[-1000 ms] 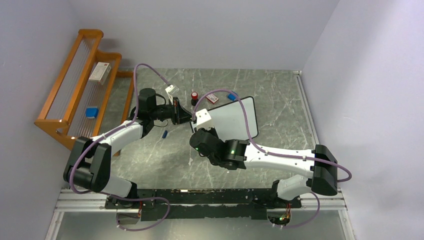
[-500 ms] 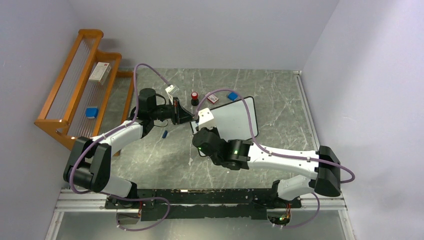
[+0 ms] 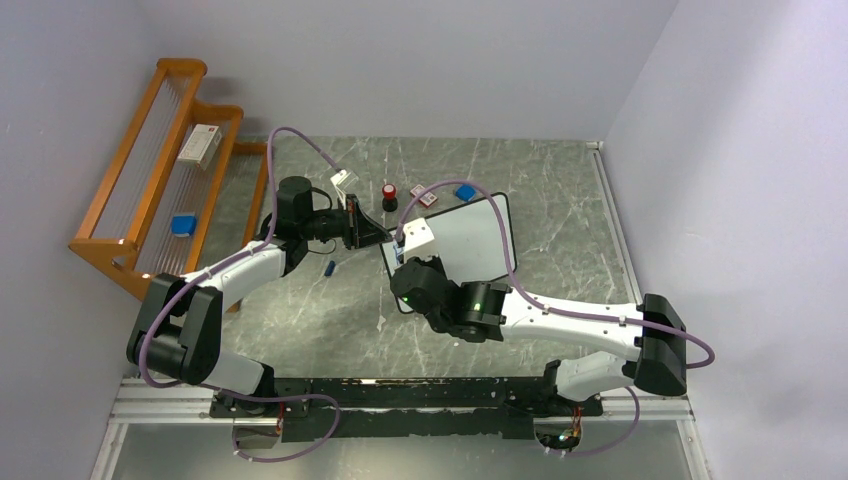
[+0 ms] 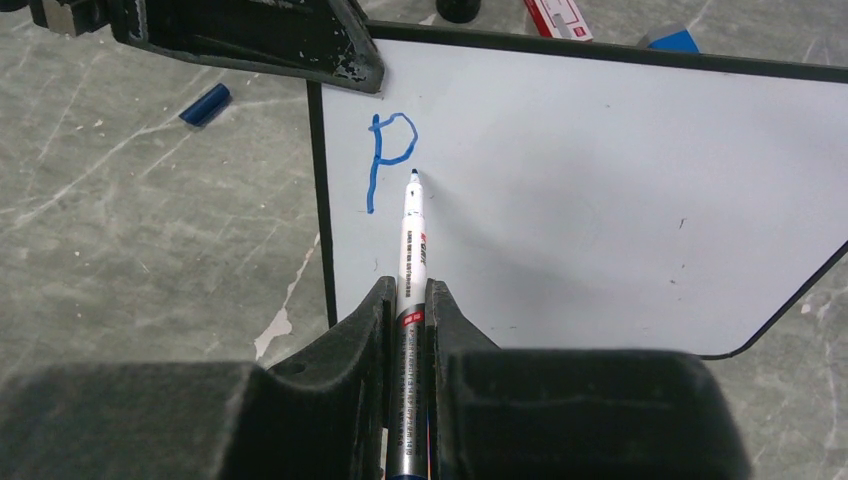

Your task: Write a sentence on the whiteboard

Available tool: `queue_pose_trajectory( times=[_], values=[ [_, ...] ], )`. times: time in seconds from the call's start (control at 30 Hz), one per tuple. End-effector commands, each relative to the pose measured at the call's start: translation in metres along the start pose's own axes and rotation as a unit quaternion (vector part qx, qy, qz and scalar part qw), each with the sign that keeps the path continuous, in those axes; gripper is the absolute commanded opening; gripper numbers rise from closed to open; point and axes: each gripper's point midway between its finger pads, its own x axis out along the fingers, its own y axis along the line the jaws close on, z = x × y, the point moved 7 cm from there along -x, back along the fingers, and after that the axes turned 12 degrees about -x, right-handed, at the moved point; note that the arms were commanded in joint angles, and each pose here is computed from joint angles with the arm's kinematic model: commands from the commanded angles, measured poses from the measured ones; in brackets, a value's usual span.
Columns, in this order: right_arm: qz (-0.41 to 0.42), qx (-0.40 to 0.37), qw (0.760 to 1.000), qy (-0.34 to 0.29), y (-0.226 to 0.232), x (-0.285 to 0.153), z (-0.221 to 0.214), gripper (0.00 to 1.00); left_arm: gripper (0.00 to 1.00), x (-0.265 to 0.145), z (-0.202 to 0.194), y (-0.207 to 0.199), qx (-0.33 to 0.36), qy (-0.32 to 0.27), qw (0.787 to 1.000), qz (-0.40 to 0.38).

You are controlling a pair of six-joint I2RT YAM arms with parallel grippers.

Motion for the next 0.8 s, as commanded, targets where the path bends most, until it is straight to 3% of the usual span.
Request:
queue_pose_trajectory(
  times=[0.0,0.77],
  values=[
    [-0.015,0.023,1.0,-0.008,-0.0048,-0.0005,0.0006,0.0,0.05,0.0012,-0.0029,0.0018,-0.004,0.01,1.0,-0.002],
    [-0.013,0.013,1.0,0.009,0.0014,0.0051,-0.005,0.0,0.05,0.0019,-0.003,0.0027,-0.006,0.01,1.0,-0.003]
  ],
)
